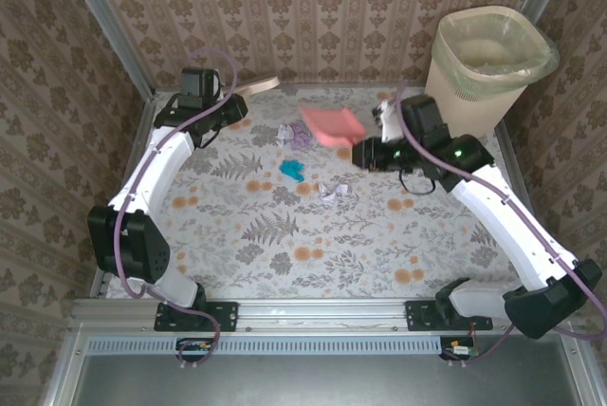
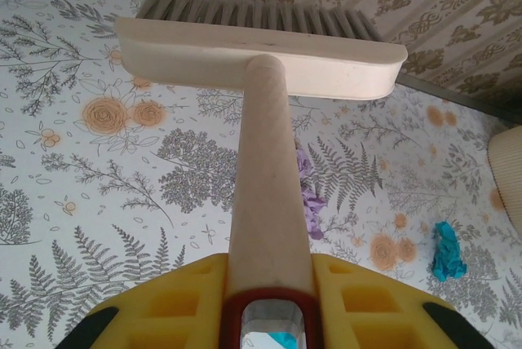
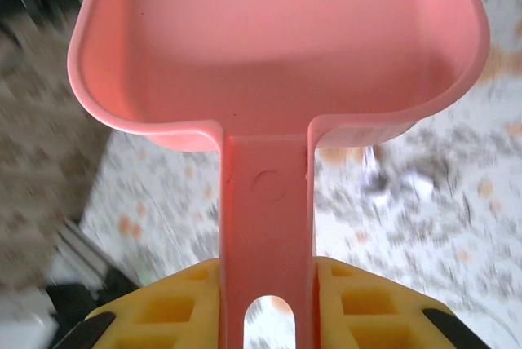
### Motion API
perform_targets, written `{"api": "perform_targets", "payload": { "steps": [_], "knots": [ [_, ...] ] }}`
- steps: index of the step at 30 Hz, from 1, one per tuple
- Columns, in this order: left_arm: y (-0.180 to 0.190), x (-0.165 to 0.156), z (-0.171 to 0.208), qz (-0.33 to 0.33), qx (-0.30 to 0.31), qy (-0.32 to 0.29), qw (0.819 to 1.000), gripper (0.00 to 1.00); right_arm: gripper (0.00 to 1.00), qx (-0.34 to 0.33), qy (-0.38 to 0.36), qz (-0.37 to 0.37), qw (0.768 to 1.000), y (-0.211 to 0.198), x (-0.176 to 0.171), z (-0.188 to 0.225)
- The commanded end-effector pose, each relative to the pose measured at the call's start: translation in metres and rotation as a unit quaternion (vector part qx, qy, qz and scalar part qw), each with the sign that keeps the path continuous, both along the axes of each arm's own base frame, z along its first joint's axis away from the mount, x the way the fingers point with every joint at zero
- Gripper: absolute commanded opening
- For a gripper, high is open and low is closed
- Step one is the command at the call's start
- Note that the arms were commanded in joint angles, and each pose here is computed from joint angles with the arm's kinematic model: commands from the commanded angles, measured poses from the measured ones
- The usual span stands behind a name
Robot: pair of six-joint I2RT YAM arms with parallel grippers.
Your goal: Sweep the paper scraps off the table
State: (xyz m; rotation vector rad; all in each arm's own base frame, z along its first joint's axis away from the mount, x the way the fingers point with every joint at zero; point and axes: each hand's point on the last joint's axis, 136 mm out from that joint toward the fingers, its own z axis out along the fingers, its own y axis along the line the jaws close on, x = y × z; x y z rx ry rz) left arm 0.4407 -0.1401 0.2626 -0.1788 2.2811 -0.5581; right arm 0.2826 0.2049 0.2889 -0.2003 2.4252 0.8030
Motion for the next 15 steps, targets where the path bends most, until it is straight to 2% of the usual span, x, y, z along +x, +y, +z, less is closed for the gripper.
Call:
{"api": "perform_targets", "payload": {
  "steps": [1,9,15],
  "knots": [
    [0.003,0.001,0.028,0.012,-0.016,-0.044,0.999,0.0,0.0,-0.084,0.005,0.03,0.996,-0.015,-0.032,-0.033],
    [-0.006,-0.002,0.032,0.002,-0.019,-0.047,0.999,0.0,0.0,-0.132,0.015,0.143,0.981,0.02,-0.094,-0.098],
    [-0.019,-0.006,0.037,-0.013,-0.022,-0.052,0.998,0.0,0.0,-0.198,0.018,0.15,0.968,0.031,-0.099,-0.146]
  ]
}}
